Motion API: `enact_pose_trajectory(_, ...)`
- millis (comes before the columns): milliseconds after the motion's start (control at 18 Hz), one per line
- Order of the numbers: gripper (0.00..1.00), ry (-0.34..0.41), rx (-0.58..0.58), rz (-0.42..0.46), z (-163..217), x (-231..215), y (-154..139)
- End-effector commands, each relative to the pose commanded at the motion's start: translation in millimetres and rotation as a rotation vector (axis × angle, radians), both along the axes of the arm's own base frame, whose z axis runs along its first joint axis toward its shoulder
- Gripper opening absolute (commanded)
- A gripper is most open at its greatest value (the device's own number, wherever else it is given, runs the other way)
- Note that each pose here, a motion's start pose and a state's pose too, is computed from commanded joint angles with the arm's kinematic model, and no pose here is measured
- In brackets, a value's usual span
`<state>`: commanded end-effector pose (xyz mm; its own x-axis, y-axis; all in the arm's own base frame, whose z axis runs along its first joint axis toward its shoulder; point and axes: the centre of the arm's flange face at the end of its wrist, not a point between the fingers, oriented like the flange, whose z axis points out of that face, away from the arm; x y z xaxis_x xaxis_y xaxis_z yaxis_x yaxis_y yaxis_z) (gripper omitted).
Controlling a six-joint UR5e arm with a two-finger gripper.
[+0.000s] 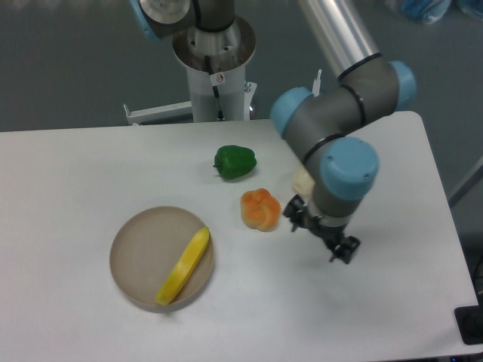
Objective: Pick up the banana from the plate
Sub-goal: 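Move the open gripper over the yellow banana on the beige plate, then lower the gripper onto the banana and close the fingers on it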
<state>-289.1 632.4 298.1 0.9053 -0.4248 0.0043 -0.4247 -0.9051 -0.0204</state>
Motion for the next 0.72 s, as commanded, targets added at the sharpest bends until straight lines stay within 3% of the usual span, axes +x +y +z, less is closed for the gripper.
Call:
enact_pose_trajectory(222,1.0,0.003,0.013,0.037,-7.4,54.0,27.3)
enact_pose_trajectory(333,1.0,-0.048,0.023,0.079,-15.6,80.0,38.6)
enact_pose_trajectory(444,1.0,-0.141,0.076,0.212,-23.9,94.4,51.4)
enact_pose_trajectory(722,1.0,-0.149,0.137,0.28,-48.7,128.6,71.4)
